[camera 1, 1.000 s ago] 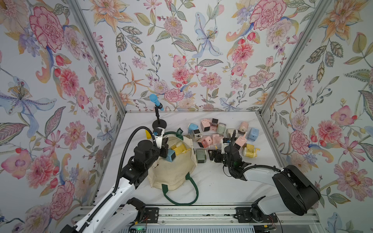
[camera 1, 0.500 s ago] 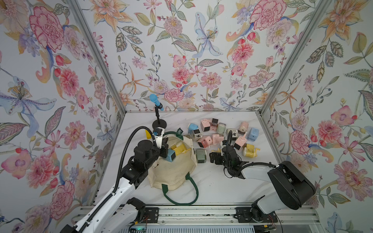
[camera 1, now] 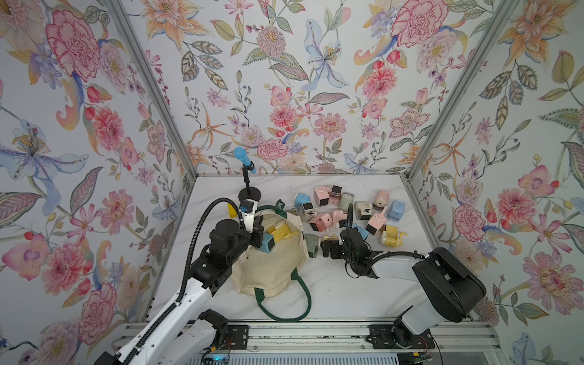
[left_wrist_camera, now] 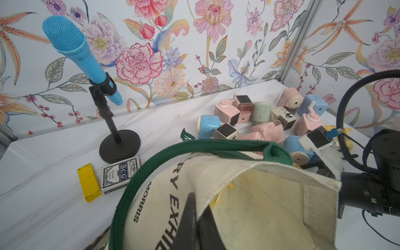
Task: Take out the pencil sharpeners from the tote bags
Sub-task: Place the pencil sharpener at the center of the board, then pick up the pencil sharpener from the canvas bag.
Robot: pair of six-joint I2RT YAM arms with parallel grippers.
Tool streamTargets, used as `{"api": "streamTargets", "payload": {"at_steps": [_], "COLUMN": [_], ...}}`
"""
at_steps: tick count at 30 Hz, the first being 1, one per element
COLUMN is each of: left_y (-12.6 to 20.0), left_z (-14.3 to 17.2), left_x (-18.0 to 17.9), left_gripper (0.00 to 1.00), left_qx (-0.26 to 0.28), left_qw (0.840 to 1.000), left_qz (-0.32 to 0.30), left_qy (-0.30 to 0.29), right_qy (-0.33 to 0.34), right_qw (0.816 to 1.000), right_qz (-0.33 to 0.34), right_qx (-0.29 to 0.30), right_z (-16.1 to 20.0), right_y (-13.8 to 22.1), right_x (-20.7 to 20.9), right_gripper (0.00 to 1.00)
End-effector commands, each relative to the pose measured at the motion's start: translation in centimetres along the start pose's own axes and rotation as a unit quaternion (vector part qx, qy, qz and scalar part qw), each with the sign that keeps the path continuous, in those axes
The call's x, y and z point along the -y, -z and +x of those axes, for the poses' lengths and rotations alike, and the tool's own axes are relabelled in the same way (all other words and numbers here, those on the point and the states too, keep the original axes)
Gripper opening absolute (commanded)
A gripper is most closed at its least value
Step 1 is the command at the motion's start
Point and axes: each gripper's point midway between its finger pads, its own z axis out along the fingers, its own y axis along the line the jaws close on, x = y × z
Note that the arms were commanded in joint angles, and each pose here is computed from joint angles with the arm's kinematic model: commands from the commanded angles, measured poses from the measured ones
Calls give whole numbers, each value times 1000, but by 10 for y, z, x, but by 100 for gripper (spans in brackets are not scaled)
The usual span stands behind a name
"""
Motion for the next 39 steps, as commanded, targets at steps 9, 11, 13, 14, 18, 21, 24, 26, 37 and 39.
{"api": "streamTargets", "payload": {"at_steps": [9,11,13,14,18,21,24,26,37,39], "left_y": [2,2,2,2,2,2,3,3,3,3], "left_z": [-8,-7,-8,-8,-8,-8,-8,-9,-9,-9], "left_x": [-2,-2,-3,-2,-3,-3,-2,-2,-1,-1], "left_gripper": [0,0,0,0,0,0,0,0,0,0], "left_qx": [11,11,12,12,11,12,13,13,14,14], "left_qw": [1000,1000,1000,1000,1000,1000,1000,1000,1000,1000], "left_qz": [-2,-2,-3,-2,-3,-4,-2,-1,1,1], "left_qy": [3,3,3,3,3,3,4,4,4,4], "right_qy": [44,61,71,76,112,153,185,195,222,215], "right_qw": [993,990,985,982,970,961,953,949,949,953], "right_qz": [-13,-44,-85,-105,-166,-180,-198,-213,-216,-209], "right_qx": [107,121,131,135,141,145,138,129,56,44], "right_z": [-43,-45,-46,-44,-34,-23,-9,-1,33,34], "right_y": [79,96,112,121,146,158,159,155,75,57], "right_x": [-37,-61,-87,-100,-153,-189,-223,-242,-300,-302], "right_gripper": [98,97,96,95,94,93,93,93,93,93]}}
